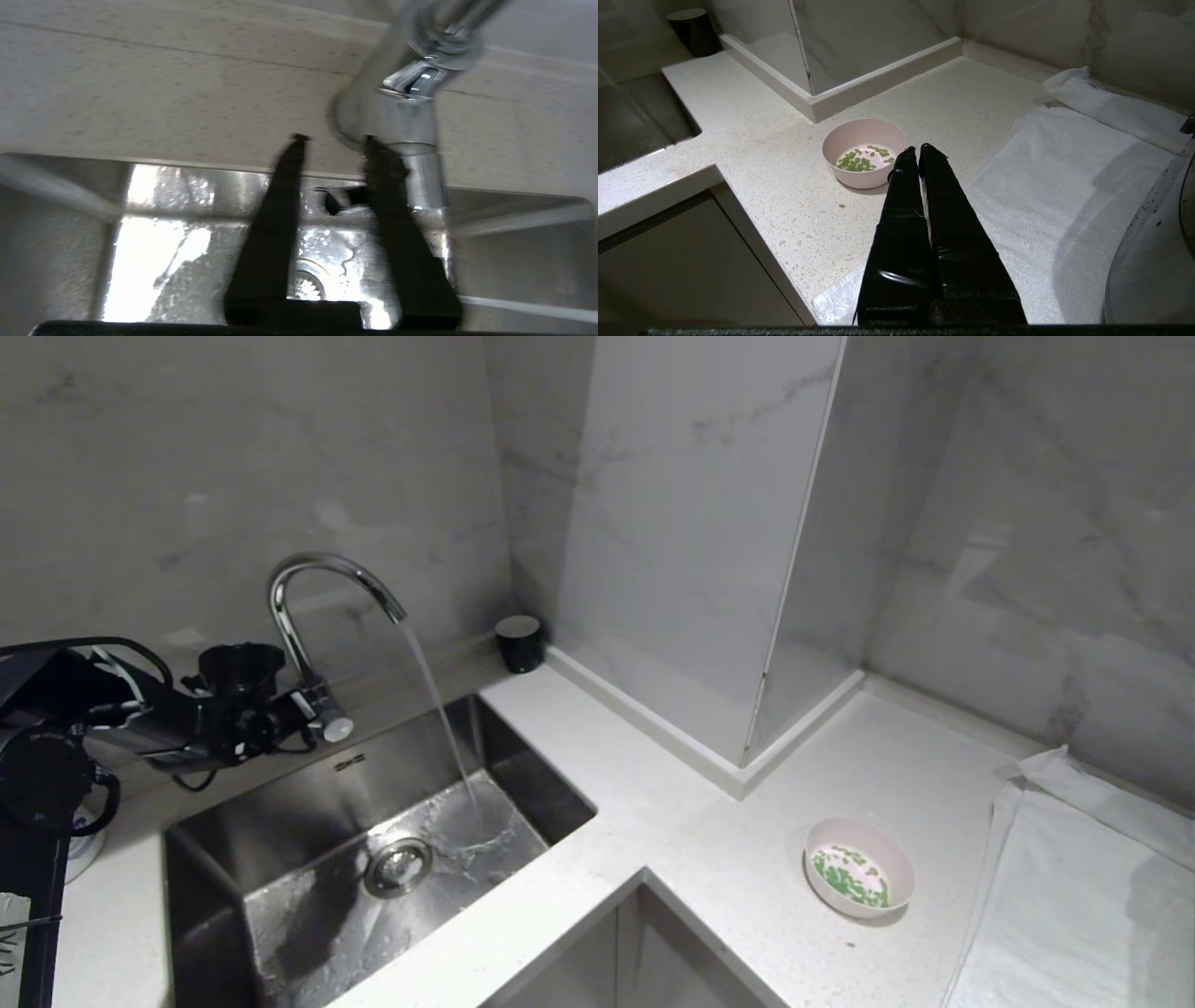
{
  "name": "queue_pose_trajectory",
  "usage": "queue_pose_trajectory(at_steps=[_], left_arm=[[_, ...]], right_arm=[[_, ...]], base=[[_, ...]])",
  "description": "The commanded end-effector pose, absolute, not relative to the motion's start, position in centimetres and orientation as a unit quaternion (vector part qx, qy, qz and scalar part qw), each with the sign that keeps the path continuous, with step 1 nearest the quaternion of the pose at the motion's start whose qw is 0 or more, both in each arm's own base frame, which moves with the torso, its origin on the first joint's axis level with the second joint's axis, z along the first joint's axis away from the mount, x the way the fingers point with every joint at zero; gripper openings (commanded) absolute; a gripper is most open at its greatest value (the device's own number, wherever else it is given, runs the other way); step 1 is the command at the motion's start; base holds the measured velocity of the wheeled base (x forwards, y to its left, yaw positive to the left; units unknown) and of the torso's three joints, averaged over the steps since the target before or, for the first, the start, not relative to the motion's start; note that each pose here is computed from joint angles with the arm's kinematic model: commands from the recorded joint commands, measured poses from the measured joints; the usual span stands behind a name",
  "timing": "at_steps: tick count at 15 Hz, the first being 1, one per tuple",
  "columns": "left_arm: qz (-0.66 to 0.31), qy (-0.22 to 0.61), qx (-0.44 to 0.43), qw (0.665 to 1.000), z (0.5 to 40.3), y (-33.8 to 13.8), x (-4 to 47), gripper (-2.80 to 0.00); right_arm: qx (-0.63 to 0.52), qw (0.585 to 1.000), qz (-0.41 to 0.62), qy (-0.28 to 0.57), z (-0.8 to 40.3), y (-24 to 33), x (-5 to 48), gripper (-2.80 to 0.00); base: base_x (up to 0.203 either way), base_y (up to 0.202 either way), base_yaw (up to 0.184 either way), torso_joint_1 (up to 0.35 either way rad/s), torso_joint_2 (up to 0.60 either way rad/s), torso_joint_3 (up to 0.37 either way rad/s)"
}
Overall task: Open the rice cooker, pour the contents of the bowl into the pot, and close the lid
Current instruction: Turn on the tap
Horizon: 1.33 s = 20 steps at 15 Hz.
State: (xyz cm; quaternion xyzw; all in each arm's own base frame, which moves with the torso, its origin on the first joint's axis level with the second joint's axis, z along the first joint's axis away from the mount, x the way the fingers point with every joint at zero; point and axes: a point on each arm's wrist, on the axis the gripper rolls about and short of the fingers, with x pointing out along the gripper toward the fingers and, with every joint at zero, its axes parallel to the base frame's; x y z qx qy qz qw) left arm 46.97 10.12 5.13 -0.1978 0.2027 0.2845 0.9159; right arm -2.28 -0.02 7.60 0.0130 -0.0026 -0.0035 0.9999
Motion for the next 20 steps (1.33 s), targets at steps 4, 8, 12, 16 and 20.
queue_pose_trajectory(at_steps=[4, 8, 12, 16, 20], left_arm=[[0.284, 0.196, -0.201, 0.917, 5.3, 10.2, 47.1, 0.00], [0.266, 0.201, -0.206, 0.920, 7.7, 8.9, 44.8, 0.00], [0.225, 0.191, -0.212, 0.932, 12.1, 6.6, 41.1, 0.00], [0.169, 0.172, -0.216, 0.946, 16.6, 3.9, 36.2, 0.00], [0.056, 0.176, -0.205, 0.961, 19.2, -2.5, 30.7, 0.00]], right_arm=[[0.013, 1.000, -0.003, -0.001, 7.5, 0.0, -2.3, -2.80], [0.013, 1.000, -0.003, -0.002, 7.6, 0.0, -2.3, -2.80], [0.013, 1.000, -0.004, -0.002, 7.6, 0.0, -2.3, -2.80], [0.013, 1.000, -0.003, -0.002, 7.6, 0.0, -2.3, -2.80], [0.013, 1.000, -0.003, -0.002, 7.5, 0.0, -2.3, -2.80]], base=[[0.000, 0.000, 0.000, 0.000, 0.00, 0.000], [0.000, 0.000, 0.000, 0.000, 0.00, 0.000], [0.000, 0.000, 0.000, 0.000, 0.00, 0.000], [0.000, 0.000, 0.000, 0.000, 0.00, 0.000], [0.000, 0.000, 0.000, 0.000, 0.00, 0.000]])
